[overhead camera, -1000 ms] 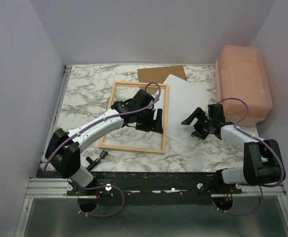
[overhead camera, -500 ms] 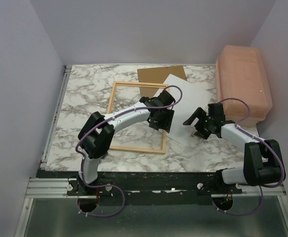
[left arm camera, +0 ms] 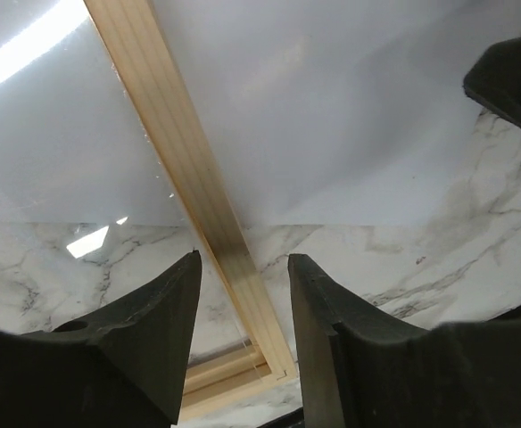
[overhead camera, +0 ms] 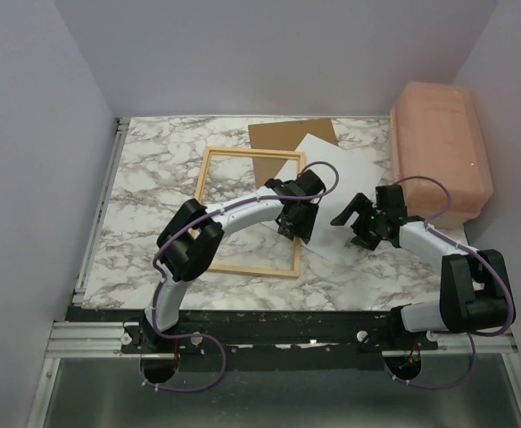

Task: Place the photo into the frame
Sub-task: Move the photo frame to the center of the board.

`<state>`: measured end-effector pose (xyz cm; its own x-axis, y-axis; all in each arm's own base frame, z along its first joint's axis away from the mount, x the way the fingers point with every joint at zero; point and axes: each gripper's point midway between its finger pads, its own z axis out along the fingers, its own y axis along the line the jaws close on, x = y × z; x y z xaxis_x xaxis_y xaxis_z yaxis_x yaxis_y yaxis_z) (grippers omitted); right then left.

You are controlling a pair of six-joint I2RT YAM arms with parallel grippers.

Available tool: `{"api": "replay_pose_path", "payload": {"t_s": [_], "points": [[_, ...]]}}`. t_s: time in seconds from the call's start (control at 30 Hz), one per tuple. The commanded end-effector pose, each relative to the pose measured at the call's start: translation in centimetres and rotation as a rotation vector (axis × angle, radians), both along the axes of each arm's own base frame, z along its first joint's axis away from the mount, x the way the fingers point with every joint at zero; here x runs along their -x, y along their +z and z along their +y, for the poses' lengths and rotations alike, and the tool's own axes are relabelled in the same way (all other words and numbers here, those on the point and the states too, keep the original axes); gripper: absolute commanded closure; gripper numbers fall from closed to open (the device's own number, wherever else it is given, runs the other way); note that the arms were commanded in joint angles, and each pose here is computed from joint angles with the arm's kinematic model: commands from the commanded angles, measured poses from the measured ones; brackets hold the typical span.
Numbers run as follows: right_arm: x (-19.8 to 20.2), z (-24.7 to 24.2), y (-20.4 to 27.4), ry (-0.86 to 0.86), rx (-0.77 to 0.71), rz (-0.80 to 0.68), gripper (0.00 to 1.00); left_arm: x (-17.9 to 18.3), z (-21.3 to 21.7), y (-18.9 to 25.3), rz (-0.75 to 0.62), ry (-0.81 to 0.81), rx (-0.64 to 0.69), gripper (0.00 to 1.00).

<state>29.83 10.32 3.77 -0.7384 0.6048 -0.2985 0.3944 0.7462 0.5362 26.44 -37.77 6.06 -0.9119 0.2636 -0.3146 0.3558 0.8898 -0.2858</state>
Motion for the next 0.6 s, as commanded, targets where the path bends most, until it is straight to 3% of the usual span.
{"api": "replay_pose_path", "payload": {"t_s": [0.0, 0.3, 0.5, 0.57], "points": [[2.9, -1.0, -2.6, 0.008, 0.056, 0.126, 0.05, -0.2, -0.3, -1.0, 0.002, 0.007, -0.025, 0.56], [2.7, -0.9, -2.5, 0.015, 0.053, 0.12, 0.05, -0.2, -0.6, -1.5, 0.012, 0.015, -0.025, 0.69], [2.7, -1.1, -2.7, 0.016, 0.065, 0.122, 0.05, -0.8, 0.1, -2.1, 0.015, 0.024, -0.071, 0.96], [2.8, -1.1, -2.8, 0.017, 0.067, 0.124, 0.05, -1.2, 0.6, -2.1, 0.006, 0.033, -0.092, 1.0]]}}
